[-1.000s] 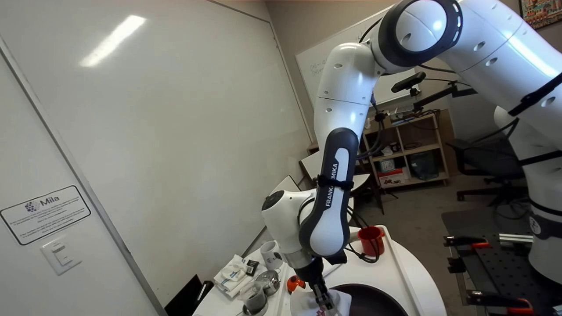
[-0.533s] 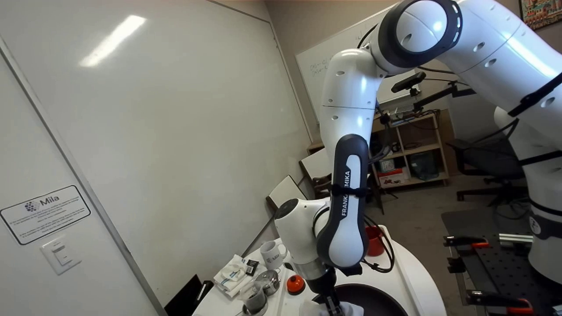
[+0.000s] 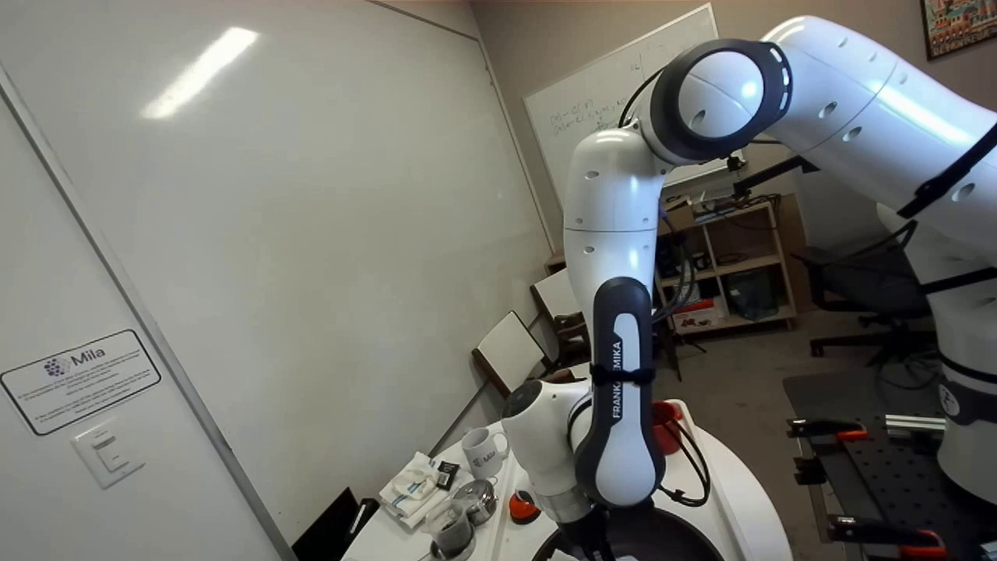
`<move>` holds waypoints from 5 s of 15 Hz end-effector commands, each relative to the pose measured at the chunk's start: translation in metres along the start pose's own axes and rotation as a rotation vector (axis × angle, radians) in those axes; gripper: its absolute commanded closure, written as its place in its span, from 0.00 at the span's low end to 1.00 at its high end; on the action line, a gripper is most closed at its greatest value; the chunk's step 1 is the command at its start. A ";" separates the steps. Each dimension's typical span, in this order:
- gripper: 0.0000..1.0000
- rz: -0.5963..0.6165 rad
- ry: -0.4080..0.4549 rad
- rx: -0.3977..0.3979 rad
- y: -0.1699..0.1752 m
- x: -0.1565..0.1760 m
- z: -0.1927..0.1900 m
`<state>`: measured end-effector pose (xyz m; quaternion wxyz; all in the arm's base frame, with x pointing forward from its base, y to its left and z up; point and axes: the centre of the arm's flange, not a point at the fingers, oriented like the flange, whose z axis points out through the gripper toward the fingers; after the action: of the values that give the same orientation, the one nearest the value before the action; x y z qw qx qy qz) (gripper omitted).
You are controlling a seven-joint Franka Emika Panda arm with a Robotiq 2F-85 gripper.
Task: Wipe the pan with a towel
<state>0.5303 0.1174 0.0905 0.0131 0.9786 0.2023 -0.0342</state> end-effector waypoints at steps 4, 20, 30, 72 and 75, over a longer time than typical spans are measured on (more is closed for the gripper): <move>0.97 -0.005 0.050 0.010 -0.002 0.021 0.025; 0.97 -0.168 0.206 0.090 -0.087 -0.025 0.027; 0.97 -0.041 0.215 0.094 -0.042 -0.081 0.039; 0.97 0.091 0.196 -0.096 0.040 -0.070 0.019; 0.97 0.050 0.216 -0.120 0.029 -0.047 0.009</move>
<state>0.4801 0.0529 0.0795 0.0373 0.9813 0.1725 0.0762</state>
